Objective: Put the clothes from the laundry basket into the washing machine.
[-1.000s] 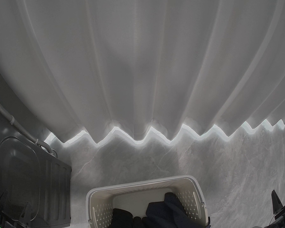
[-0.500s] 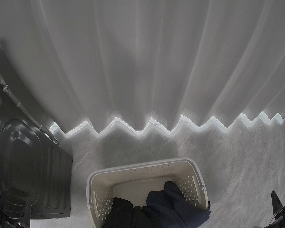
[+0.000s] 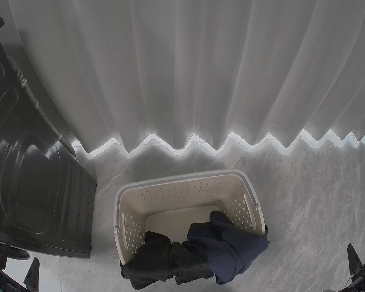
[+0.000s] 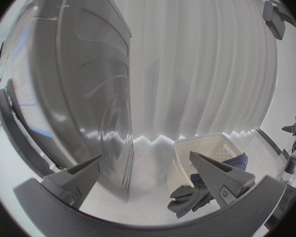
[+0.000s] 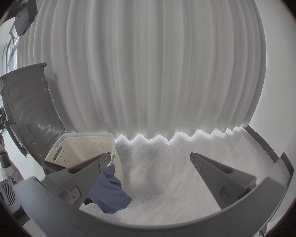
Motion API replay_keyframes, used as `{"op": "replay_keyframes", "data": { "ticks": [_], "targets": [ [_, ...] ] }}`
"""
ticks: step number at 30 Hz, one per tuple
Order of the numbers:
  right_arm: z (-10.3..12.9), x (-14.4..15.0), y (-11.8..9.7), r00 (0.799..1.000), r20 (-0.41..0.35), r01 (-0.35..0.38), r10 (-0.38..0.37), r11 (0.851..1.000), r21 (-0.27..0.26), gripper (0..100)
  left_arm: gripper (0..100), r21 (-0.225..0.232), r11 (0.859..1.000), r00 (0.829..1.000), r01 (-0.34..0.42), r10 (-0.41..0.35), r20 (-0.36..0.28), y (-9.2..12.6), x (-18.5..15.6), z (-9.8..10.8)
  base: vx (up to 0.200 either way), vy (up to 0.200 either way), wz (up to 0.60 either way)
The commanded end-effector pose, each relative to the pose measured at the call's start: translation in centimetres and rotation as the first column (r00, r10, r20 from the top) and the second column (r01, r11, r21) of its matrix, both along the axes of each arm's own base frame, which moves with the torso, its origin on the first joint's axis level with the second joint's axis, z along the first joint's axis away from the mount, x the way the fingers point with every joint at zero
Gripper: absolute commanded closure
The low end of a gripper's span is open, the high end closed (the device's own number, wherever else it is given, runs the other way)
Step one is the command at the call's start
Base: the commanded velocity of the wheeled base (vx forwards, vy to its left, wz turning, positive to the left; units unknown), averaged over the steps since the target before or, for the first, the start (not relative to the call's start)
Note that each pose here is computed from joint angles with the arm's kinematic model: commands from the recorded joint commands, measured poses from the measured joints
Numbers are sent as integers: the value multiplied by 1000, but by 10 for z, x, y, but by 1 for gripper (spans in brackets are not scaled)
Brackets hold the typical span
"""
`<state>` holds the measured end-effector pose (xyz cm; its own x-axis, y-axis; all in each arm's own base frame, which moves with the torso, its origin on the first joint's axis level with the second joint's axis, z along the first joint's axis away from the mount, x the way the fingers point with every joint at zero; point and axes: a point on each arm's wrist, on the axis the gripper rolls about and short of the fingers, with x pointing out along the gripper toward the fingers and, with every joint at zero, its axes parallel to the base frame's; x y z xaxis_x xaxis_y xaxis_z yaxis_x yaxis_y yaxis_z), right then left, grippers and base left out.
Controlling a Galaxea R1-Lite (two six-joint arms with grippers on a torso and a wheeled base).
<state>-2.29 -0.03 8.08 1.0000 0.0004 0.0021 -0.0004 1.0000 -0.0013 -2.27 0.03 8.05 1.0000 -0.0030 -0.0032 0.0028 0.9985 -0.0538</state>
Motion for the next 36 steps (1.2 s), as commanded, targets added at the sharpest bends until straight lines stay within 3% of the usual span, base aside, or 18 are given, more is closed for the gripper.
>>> {"op": "replay_keyframes", "data": {
  "ticks": [1, 27, 36],
  "targets": [
    [-5, 0, 0, 1000, -1, 0, 0, 1000, 0, 0, 0, -1, 1000, 1000, -1, 1, -1, 0, 0, -5, -200, 0, 0],
    [-5, 0, 0, 1000, -1, 0, 0, 1000, 0, 0, 0, -4, 1000, 1000, -3, 3, -1, 0, 0, -5, -200, 0, 0],
    [-5, 0, 0, 1000, -1, 0, 0, 1000, 0, 0, 0, 0, 1000, 1000, -3, 3, -1, 0, 0, -5, 0, 0, 0]
  ]
}}
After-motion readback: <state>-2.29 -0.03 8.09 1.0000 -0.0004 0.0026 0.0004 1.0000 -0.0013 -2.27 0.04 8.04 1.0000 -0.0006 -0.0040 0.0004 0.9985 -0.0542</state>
